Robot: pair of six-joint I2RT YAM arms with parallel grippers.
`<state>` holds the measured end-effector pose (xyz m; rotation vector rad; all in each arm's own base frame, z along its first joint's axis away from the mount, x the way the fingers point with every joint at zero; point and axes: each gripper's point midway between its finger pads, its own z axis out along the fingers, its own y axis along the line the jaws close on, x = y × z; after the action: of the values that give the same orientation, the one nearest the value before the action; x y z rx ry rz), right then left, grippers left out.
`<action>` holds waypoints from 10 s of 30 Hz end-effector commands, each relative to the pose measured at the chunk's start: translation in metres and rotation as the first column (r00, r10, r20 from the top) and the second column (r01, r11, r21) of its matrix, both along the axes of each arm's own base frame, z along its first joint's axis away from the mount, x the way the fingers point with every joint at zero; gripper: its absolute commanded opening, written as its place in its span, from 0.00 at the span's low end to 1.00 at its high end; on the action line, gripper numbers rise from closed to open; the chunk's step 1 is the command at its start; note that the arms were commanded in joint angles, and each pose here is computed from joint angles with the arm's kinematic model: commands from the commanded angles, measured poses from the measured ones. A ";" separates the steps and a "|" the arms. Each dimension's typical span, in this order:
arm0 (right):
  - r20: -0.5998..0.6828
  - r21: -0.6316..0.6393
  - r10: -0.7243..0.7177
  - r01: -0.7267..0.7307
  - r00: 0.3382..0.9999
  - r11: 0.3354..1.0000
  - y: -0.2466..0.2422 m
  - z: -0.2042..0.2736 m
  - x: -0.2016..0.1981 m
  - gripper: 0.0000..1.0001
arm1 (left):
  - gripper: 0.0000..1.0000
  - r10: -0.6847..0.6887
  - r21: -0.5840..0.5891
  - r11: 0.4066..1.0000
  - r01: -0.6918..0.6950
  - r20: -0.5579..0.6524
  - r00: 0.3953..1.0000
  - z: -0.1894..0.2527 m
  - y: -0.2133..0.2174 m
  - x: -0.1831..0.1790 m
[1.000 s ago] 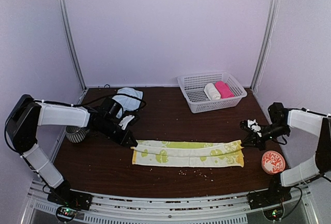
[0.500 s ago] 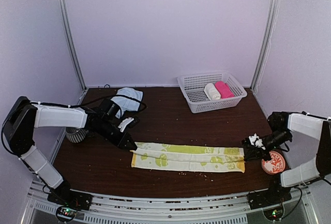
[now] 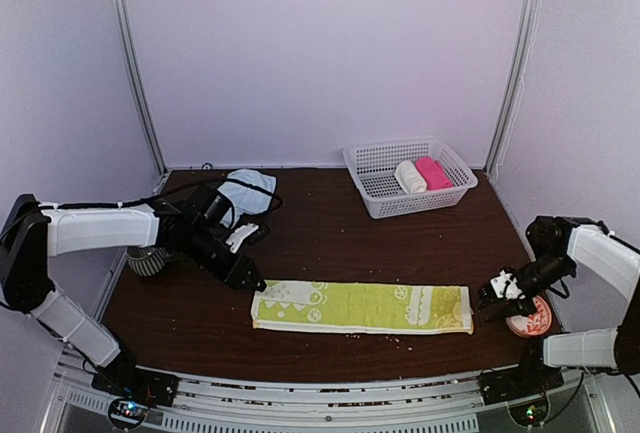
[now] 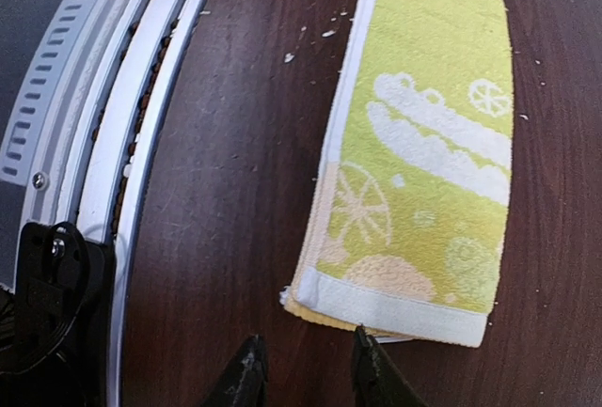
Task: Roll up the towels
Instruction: Fold the towel at the center of the board, then pick up the towel from the center of the board, then fold the towel at the center of the board, then rotate the towel at the center of the board.
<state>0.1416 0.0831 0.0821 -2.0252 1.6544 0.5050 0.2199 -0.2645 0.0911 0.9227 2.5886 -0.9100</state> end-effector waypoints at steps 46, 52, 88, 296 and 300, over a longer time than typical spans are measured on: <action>0.191 -0.149 -0.792 0.815 0.579 0.560 0.002 -0.057 0.213 0.00 | 0.00 0.400 0.241 0.872 -0.426 0.149 0.904 -0.085 0.013 0.068; 0.128 -0.038 -0.832 0.841 0.540 0.540 0.021 -0.016 0.247 0.06 | 0.00 0.402 0.098 0.897 -0.431 0.224 0.888 -0.032 -0.015 0.097; -0.191 -0.409 -0.937 0.844 0.292 0.346 -0.008 -0.068 0.168 0.41 | 0.40 0.354 0.093 0.921 -0.377 0.199 0.914 -0.048 0.000 0.064; -0.202 0.480 -0.882 0.828 0.426 0.290 0.056 0.142 0.199 0.24 | 0.09 0.242 0.025 0.968 -0.251 0.190 0.952 -0.045 -0.121 0.119; -0.201 0.459 -0.862 0.822 0.465 0.336 0.060 0.134 0.196 0.71 | 0.09 0.191 0.026 0.980 -0.198 0.166 0.967 -0.069 -0.143 0.126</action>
<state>0.3198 0.1516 0.1964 -0.6332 2.0536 0.4393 0.3361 -0.3838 0.0322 0.6542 2.5359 -0.6585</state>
